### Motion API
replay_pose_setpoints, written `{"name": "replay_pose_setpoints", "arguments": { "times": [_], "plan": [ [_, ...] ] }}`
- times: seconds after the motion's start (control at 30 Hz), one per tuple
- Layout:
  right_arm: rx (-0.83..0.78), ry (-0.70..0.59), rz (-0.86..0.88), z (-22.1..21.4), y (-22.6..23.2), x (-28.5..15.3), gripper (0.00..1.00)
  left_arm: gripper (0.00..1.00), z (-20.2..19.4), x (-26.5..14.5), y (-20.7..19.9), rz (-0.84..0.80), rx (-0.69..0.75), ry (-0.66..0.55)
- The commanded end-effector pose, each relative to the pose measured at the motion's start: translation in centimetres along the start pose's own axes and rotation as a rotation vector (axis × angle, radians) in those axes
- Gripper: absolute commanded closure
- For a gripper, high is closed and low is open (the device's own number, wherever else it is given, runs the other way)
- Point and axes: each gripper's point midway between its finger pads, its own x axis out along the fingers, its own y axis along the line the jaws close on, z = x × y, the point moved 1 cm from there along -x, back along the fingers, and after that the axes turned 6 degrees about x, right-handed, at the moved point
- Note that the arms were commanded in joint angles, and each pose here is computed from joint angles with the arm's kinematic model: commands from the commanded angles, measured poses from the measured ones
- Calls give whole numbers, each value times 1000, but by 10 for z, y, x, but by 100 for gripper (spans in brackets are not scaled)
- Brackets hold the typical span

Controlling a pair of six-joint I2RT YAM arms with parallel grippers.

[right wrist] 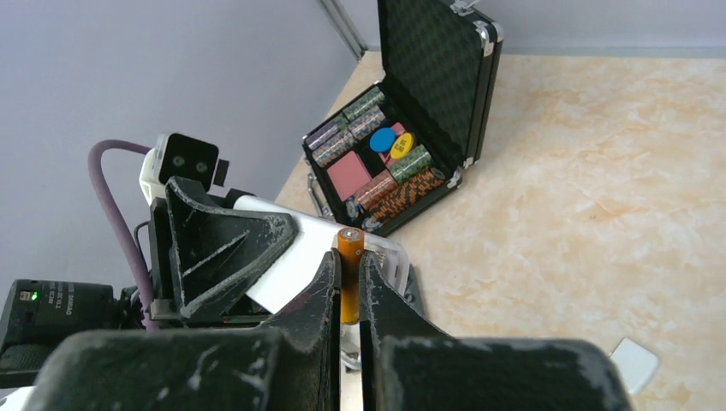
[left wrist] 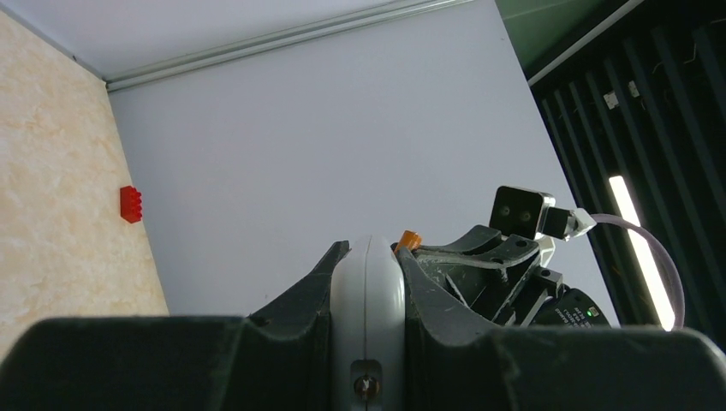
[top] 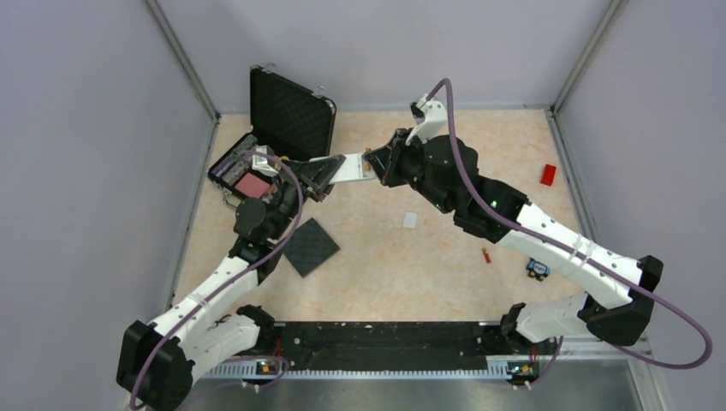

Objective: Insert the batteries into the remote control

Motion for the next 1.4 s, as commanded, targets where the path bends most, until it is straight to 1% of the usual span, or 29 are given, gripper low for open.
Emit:
{"name": "replay_pose_setpoints", "arguments": {
  "times": [0.0,0.27,0.47,0.57,0.7,0.83,1.0,1.27,1.37],
  "plan": [
    [-53,-31,5,19,11,-1,98,100,7,-1,-22,-91,-7,-33],
    [-58,23,-13,-3,6,11,98,100,7,2,-26,-133,-34,-30],
    [-40,45,-21,-8,5,12,97,100,9,2,-25,-153,-46,-41],
    [-22,60,-69,-10,-2,10,96,100,11,1,-26,-166,-24,-59],
    [-25,126,-94,-26,-6,15,94,100,10,2,-27,-187,20,-60],
    [-26,157,-104,-34,-7,18,90,100,9,2,-28,-204,29,-56],
    [-33,153,-139,-31,-11,19,86,100,10,-1,-23,-191,16,-61],
    [-14,141,-186,-27,-16,17,75,100,10,-3,-19,-181,3,-67],
    [-1,138,-184,-24,-15,15,73,100,10,-3,-15,-171,-5,-71]
  ]
}}
